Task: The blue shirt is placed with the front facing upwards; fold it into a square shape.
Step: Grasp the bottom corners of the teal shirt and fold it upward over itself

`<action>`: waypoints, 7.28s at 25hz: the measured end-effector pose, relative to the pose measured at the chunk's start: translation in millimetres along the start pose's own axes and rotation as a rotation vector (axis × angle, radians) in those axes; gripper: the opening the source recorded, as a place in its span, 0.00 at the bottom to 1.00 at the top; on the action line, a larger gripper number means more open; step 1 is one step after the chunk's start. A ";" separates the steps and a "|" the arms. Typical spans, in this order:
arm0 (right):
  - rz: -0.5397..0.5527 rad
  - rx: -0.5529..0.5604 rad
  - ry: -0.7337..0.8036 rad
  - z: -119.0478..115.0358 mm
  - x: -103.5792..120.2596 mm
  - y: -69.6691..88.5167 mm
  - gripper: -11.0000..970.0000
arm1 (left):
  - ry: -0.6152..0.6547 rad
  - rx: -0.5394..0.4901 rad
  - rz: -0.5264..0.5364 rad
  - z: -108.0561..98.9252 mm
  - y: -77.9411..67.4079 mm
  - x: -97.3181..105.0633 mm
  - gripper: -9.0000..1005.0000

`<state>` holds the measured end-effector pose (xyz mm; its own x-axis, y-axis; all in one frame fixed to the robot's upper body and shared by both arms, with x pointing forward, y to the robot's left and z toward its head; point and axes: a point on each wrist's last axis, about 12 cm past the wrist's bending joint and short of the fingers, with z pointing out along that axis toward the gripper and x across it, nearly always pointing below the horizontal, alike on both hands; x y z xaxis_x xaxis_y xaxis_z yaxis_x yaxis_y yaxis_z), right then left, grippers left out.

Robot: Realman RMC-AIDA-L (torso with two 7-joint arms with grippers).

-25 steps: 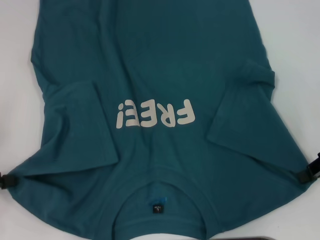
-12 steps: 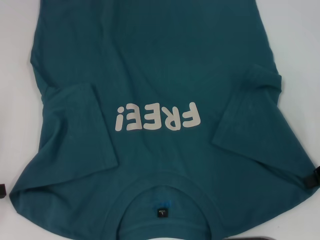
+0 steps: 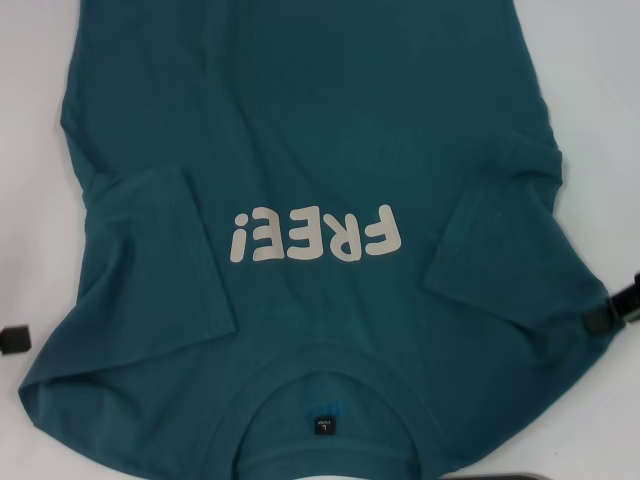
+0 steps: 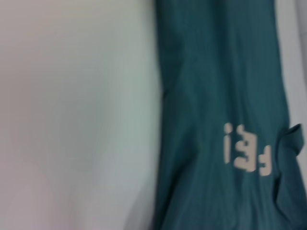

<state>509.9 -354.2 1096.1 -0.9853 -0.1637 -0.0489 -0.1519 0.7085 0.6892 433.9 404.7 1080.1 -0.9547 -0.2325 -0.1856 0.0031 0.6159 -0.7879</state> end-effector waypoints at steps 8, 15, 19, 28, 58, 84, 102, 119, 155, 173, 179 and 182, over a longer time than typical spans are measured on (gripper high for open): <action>-0.041 -0.034 -0.027 1.8 -8.7 7.9 0.02 | 0.006 0.043 0.071 10.5 -14.8 -19.5 0.10; -0.043 -0.035 -0.029 3.4 -9.7 8.8 0.02 | -0.048 0.162 0.173 17.5 -26.1 -25.3 0.11; -0.042 -0.033 -0.036 3.7 -10.0 8.2 0.02 | -0.075 0.150 0.069 19.8 -18.8 -26.9 0.12; -0.045 -0.030 -0.044 6.9 -12.3 9.0 0.02 | -0.047 0.136 -0.092 -2.1 -8.1 -13.7 0.44; -0.031 -0.045 -0.043 18.4 -8.7 8.5 0.02 | 0.001 0.012 -0.069 -1.8 14.0 13.2 0.94; -0.048 -0.048 -0.037 20.8 -11.8 12.9 0.03 | -0.002 -0.034 -0.049 0.8 19.1 15.7 0.94; -0.043 -0.049 -0.037 20.9 -9.5 11.3 0.03 | 0.086 0.006 -0.029 20.6 7.8 13.0 0.94; -0.059 -0.054 -0.035 22.1 -10.3 12.9 0.03 | 0.107 -0.005 -0.047 27.9 3.3 5.6 0.93; -0.065 -0.046 -0.028 21.1 -11.9 13.5 0.03 | 0.171 -0.033 -0.074 23.4 -6.4 -1.9 0.08; -0.049 -0.022 0.011 16.7 -4.9 8.3 0.03 | 0.193 -0.008 -0.028 14.6 -10.8 2.4 0.04; -0.101 -0.077 -0.053 4.8 -14.1 15.4 0.03 | 0.159 0.067 0.071 24.2 -31.0 -29.0 0.04; -0.127 -0.100 -0.110 -5.9 -23.8 20.3 0.03 | 0.126 0.063 0.070 30.7 -39.4 -54.4 0.05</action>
<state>530.7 -340.0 1115.5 -0.9622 -0.1671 -0.2149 -0.2721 0.6145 0.7405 494.9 370.0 1103.2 -0.9812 -0.0917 -0.1696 0.0862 0.5782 -0.8113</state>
